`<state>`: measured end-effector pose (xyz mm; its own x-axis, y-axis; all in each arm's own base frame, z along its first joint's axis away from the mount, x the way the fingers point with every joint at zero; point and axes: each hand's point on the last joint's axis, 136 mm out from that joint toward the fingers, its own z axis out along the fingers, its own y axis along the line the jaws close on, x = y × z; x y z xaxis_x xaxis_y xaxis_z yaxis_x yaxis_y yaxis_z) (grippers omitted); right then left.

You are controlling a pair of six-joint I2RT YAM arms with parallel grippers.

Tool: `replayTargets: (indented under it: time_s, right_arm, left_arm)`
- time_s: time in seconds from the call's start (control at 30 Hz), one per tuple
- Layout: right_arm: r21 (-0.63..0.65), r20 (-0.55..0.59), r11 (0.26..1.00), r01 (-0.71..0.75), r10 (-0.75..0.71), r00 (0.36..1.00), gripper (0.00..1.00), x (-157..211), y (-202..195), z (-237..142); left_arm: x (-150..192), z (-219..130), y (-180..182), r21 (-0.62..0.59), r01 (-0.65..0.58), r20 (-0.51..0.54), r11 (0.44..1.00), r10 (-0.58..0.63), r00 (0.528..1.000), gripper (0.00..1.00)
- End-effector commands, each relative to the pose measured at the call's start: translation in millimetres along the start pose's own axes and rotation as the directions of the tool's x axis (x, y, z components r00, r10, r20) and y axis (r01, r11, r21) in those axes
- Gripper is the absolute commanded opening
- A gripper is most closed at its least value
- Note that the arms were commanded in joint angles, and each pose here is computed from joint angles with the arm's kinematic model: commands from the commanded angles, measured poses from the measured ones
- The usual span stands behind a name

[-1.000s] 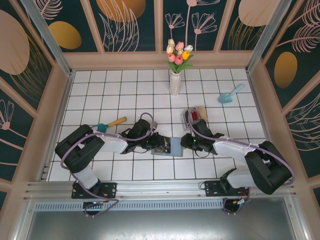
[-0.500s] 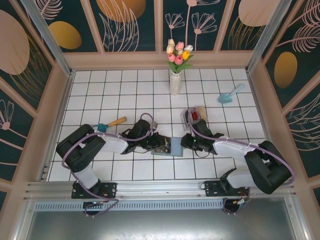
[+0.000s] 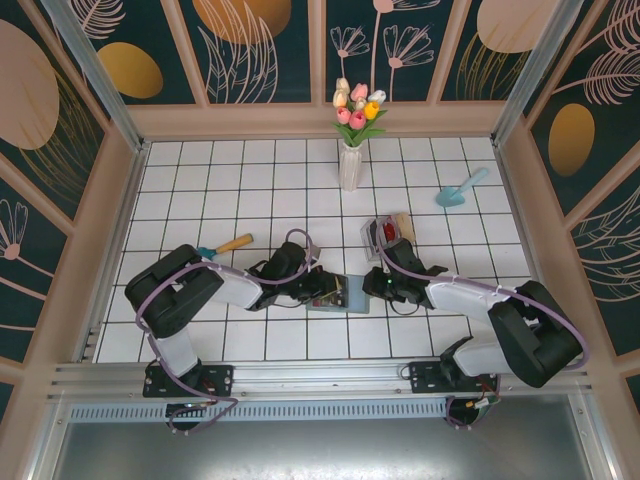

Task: Put the credit cards into the card holder
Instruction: Insert the credit card into the card slot.

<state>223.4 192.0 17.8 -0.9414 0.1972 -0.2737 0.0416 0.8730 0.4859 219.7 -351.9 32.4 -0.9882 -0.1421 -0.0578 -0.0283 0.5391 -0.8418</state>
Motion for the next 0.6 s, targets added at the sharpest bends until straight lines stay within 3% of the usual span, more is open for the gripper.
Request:
replayTargets:
  time_s: [0.0, 0.2, 0.37, 0.57]
  right_arm:
    - [-0.006, -0.031, 1.000, -0.015, 0.014, 0.999, 0.23, 9, -3, 5]
    - [0.004, -0.034, 1.000, -0.017, 0.017, 0.999, 0.23, 9, -5, 6]
    - [0.030, -0.025, 0.999, -0.015, 0.016, 1.000, 0.23, 8, -9, 4]
    - [0.036, -0.028, 0.999, -0.012, 0.013, 1.000, 0.23, 8, -10, 5]
  left_arm:
    - [8, 10, 1, -0.017, -0.003, -0.033, 1.000, 0.002, 0.999, 0.13]
    - [2, 13, 5, -0.095, -0.031, -0.025, 0.995, 0.028, 0.999, 0.18]
    - [-6, -1, 23, -0.248, -0.068, 0.019, 0.966, 0.075, 0.997, 0.27]
    - [-7, -9, 21, -0.266, -0.085, 0.030, 0.960, 0.096, 0.995, 0.30]
